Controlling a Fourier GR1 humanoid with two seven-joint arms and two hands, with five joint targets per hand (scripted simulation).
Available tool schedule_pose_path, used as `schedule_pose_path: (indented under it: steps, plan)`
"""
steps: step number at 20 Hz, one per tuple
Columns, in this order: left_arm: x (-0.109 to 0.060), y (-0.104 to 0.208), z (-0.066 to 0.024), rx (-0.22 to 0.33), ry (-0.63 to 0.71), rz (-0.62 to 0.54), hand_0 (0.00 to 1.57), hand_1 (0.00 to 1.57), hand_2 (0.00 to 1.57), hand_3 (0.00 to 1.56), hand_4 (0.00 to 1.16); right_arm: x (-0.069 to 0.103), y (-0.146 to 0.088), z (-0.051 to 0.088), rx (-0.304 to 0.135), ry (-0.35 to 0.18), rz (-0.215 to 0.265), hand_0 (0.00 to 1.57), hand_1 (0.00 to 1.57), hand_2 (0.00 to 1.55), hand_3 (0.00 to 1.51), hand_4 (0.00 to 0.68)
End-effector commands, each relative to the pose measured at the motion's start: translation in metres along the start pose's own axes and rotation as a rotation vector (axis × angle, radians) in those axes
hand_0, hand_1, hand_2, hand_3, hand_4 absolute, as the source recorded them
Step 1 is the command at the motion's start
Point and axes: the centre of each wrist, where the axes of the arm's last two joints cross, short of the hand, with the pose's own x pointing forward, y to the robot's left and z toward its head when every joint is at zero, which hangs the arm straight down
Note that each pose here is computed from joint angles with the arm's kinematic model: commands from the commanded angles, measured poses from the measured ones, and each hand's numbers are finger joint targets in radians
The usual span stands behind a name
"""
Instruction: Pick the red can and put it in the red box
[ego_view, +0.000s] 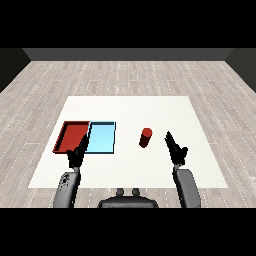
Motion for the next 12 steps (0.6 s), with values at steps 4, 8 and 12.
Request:
schedule_pose_path:
  steps: [4, 8, 12]
  plan:
    - [0.004, 0.0, -0.0048, 0.049, -0.041, -0.008, 0.0, 0.0, 0.0, 0.0, 0.0, -0.002, -0.018, -0.021, -0.039, -0.007, 0.024, 0.0, 0.0, 0.0, 0.0, 0.0]
    - [0.03, -0.006, -0.0062, 0.084, -0.401, 0.07, 0.0, 0.0, 0.0, 0.0, 0.0, 0.024, -0.005, -0.027, 0.017, -0.285, -0.125, 0.0, 0.0, 0.0, 0.0, 0.0]
    - [0.019, -0.011, -0.013, 0.094, -0.451, 0.064, 0.0, 0.0, 0.0, 0.0, 0.0, 0.007, -0.027, -0.041, 0.051, -0.288, -0.127, 0.0, 0.0, 0.0, 0.0, 0.0]
